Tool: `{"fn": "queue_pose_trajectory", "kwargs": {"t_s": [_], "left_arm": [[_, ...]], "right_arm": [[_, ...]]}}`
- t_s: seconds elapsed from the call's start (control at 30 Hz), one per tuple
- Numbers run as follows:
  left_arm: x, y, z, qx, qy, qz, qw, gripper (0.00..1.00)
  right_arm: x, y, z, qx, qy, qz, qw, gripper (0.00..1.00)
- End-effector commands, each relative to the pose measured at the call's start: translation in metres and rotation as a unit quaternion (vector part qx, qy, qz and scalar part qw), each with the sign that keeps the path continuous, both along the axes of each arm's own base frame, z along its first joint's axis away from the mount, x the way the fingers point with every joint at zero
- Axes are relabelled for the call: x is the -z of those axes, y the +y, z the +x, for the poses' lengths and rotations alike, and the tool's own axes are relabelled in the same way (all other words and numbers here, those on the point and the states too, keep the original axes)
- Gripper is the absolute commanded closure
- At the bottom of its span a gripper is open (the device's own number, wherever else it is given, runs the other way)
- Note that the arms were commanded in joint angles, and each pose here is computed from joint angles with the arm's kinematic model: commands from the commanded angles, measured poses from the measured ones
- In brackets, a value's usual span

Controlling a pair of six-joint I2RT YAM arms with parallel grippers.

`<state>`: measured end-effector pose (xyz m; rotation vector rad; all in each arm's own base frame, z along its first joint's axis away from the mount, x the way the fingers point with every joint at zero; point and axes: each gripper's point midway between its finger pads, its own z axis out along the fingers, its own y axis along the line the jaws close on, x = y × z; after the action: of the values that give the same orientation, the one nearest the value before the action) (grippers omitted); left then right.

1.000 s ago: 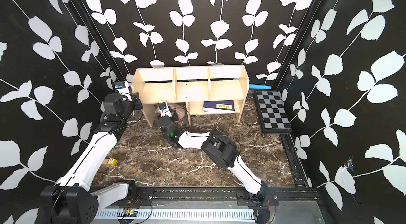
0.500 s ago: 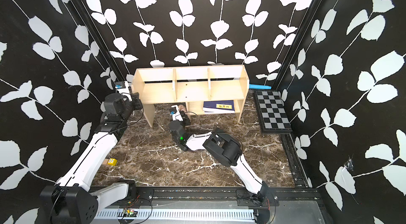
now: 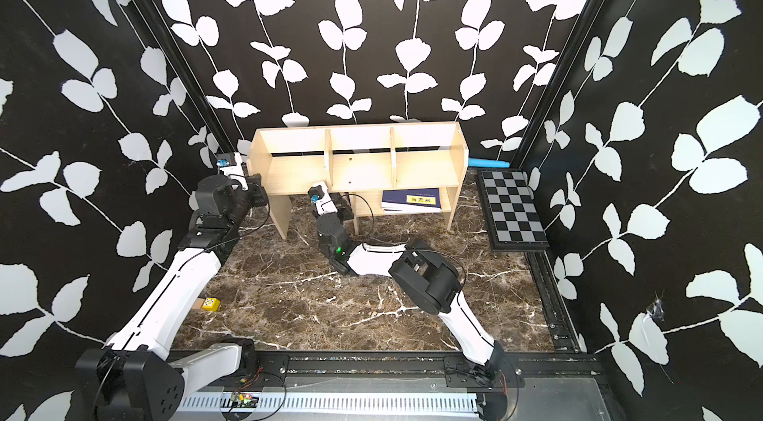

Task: Wipe the bookshelf clean with a cloth
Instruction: Wipe the dust from the shelf.

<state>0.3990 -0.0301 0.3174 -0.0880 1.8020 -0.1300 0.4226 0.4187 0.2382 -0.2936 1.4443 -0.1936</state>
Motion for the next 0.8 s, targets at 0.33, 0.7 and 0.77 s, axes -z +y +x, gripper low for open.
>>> {"fn": "queue_pose_trajectory", "kwargs": {"t_s": [0.33, 0.7, 0.77], "left_arm": [[0.007, -0.010, -0.006, 0.007, 0.023, -0.078, 0.997, 1.00], [0.001, -0.017, -0.006, 0.025, 0.018, -0.094, 0.995, 1.00], [0.001, -0.017, -0.007, 0.026, 0.017, -0.093, 0.995, 1.00]], "right_arm": [[0.060, -0.033, -0.002, -0.025, 0.088, 0.106, 0.990, 1.00], [0.055, 0.072, 0.003, -0.186, 0.130, 0.133, 0.965, 1.00], [0.044, 0.086, -0.002, -0.206, 0.114, 0.154, 0.960, 1.00]]}}
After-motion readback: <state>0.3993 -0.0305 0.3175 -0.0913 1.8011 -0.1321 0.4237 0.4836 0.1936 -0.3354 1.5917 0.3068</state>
